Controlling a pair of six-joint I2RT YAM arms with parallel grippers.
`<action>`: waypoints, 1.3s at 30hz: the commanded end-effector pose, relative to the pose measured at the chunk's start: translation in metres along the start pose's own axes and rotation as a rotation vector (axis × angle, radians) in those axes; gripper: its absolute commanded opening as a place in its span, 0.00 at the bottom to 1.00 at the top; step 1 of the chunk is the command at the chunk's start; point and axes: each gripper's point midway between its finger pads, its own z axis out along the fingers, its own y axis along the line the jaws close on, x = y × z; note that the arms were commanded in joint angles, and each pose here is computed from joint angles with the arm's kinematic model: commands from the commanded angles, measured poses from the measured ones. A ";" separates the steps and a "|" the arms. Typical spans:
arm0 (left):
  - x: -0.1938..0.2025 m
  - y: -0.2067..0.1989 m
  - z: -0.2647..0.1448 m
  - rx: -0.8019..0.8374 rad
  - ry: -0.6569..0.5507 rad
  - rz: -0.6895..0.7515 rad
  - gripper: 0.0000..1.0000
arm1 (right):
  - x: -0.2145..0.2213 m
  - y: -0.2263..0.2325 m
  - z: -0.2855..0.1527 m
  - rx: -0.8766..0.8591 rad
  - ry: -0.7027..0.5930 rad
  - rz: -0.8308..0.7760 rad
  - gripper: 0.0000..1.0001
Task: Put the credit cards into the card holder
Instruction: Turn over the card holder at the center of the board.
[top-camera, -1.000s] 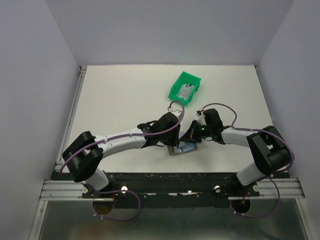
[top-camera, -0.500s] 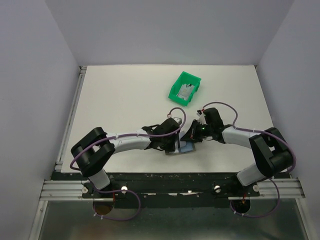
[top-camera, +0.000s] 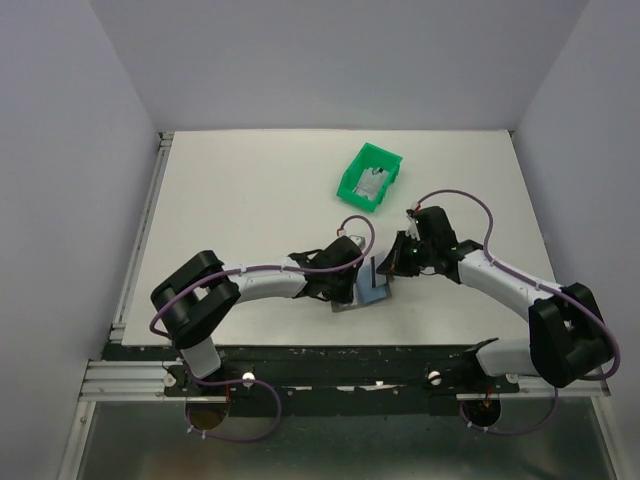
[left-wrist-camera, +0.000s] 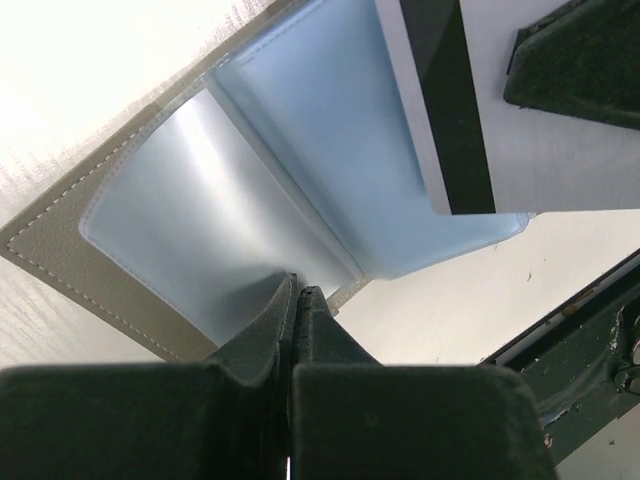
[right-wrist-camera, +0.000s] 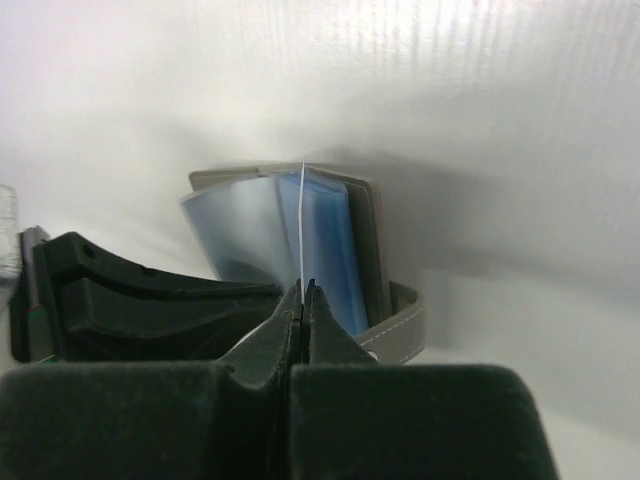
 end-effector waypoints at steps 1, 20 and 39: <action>-0.002 0.003 0.008 -0.023 0.001 0.002 0.00 | 0.005 -0.024 -0.008 0.137 0.012 -0.050 0.00; -0.008 0.000 0.008 -0.023 -0.005 0.012 0.00 | 0.006 -0.044 -0.018 0.230 0.004 -0.124 0.01; -0.009 0.000 0.007 -0.023 -0.005 0.012 0.00 | 0.017 -0.025 0.003 0.078 0.049 -0.076 0.01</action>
